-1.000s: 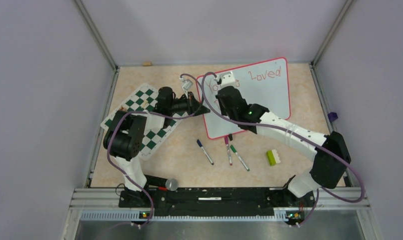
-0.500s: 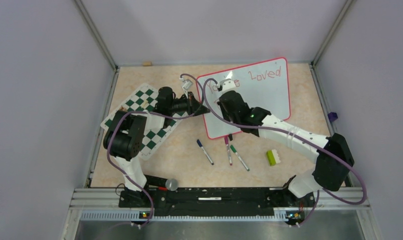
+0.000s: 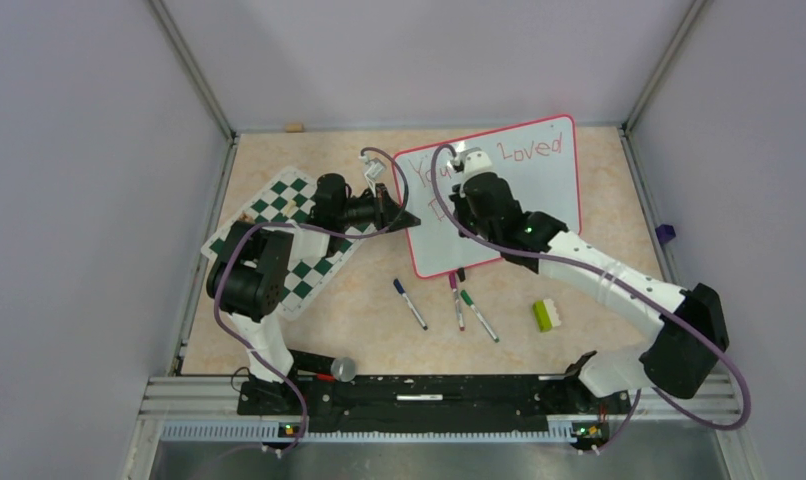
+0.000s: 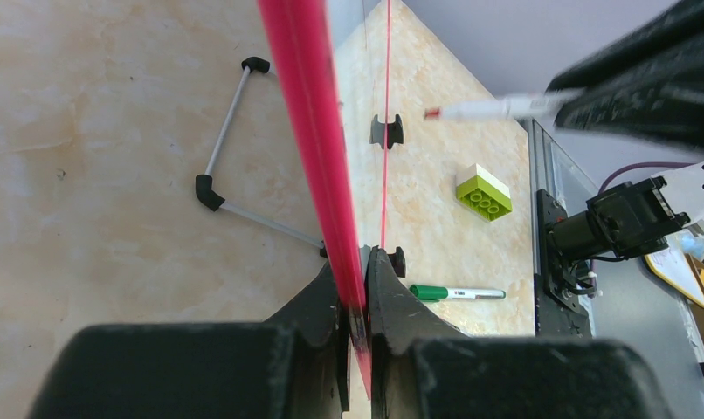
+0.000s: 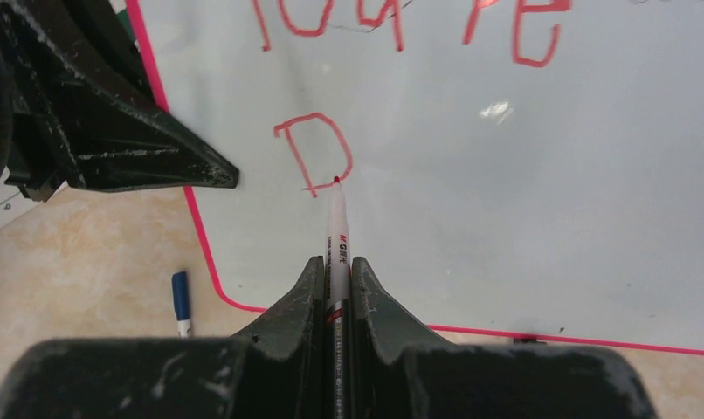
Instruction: Write a sentence on the whiteboard
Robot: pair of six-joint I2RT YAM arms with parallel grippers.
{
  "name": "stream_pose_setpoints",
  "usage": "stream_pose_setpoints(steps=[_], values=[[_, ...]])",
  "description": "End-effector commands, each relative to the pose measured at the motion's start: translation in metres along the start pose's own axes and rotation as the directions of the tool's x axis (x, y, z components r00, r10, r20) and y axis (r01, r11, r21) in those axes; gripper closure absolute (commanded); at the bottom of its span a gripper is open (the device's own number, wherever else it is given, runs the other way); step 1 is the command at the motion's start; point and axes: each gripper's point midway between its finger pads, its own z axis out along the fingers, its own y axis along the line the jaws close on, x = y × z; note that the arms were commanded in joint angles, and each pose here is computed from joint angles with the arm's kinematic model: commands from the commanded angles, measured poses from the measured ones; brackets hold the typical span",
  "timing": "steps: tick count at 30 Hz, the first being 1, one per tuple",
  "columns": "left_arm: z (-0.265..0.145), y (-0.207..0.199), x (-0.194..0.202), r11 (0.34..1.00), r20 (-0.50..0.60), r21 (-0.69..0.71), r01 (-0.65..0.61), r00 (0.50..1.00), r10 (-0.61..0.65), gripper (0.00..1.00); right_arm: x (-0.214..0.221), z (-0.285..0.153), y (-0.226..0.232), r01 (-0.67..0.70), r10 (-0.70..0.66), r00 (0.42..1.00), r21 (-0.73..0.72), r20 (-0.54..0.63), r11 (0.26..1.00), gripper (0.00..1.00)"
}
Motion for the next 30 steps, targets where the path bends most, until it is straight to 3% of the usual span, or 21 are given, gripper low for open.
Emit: stream_pose_setpoints(steps=[1, 30], values=[[0.002, 0.020, 0.026, 0.992, -0.039, -0.045, -0.120, 0.992, 0.118, 1.00, -0.026, -0.015, -0.021, -0.071, 0.069, 0.994, 0.015, 0.087, 0.997, 1.00], [0.002, 0.020, 0.027, 0.992, -0.041, -0.043, -0.119, 0.992, 0.117, 1.00, -0.012, 0.016, -0.024, -0.055, 0.053, 0.998, 0.052, 0.037, 0.997, 1.00]])
